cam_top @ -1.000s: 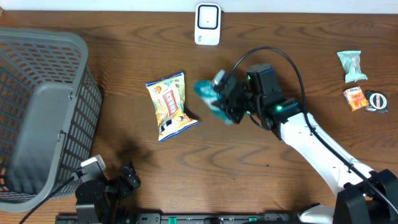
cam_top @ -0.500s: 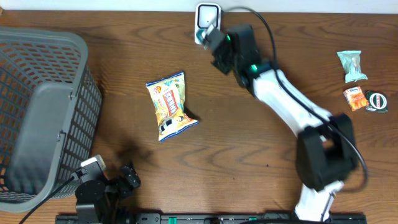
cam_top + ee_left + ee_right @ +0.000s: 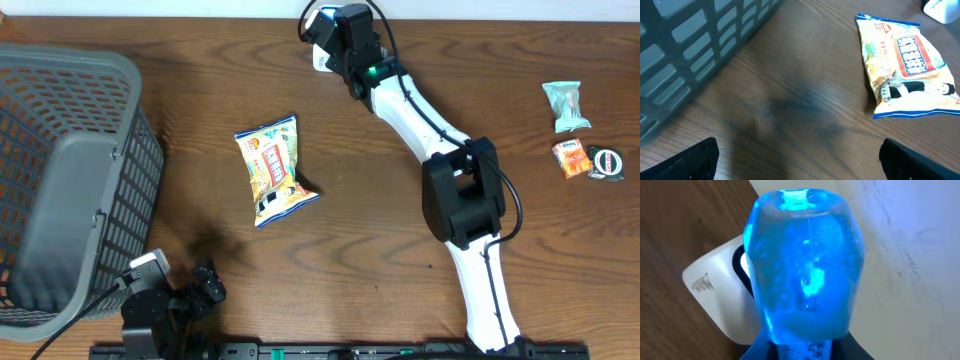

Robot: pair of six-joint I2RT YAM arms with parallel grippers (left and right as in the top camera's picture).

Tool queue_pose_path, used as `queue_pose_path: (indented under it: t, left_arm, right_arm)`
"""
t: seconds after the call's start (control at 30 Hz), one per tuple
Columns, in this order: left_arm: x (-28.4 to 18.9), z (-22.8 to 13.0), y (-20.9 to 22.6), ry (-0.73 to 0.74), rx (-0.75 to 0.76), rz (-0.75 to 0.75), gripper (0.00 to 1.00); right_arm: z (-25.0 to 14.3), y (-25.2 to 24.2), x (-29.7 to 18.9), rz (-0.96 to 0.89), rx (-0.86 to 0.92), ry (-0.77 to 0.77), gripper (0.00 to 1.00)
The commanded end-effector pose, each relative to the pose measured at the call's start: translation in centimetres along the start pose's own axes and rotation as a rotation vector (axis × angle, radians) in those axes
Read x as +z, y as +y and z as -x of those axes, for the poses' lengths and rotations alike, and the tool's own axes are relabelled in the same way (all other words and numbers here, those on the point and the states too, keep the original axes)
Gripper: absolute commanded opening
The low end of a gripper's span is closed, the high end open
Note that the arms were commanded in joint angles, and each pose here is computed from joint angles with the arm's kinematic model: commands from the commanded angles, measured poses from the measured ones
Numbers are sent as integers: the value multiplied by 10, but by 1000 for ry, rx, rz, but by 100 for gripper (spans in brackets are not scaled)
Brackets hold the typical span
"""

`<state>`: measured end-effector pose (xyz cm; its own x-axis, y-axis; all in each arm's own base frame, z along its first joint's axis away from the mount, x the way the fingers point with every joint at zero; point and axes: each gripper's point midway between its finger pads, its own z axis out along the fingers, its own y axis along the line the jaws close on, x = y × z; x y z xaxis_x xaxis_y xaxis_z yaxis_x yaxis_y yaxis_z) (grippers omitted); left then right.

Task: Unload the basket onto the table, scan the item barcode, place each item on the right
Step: 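Raise the teal bottle up to the white scanner, then carry the teal bottle right and set it at the right edge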

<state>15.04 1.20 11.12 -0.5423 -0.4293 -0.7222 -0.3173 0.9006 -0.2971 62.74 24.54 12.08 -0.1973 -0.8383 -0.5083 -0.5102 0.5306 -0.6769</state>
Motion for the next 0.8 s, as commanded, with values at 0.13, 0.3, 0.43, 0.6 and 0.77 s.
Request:
queue_pose_path:
  t: [0.13,0.3,0.43,0.6,0.77]
  left_arm:
    - [-2,-1,-1,5,-5,-7,98]
    - [-2,-1,-1,5,-5,-7,97]
    - [-2,-1,-1,5,-5,-7,98]
    - [-2,-1,-1,5,-5,-7,98]
    - [-2,-1,-1,5,-5,-7,98]
  right_arm:
    - [30,-41,-19,-116,7,-52,1]
    - [11,-60,-30,-201,50,67,1]
    - [-30,-77,-49,-209,145,222,1]
    - [-114,-79,-76,-126,232,496,1]
    - [-211,-81,-101,-89,408,766,1]
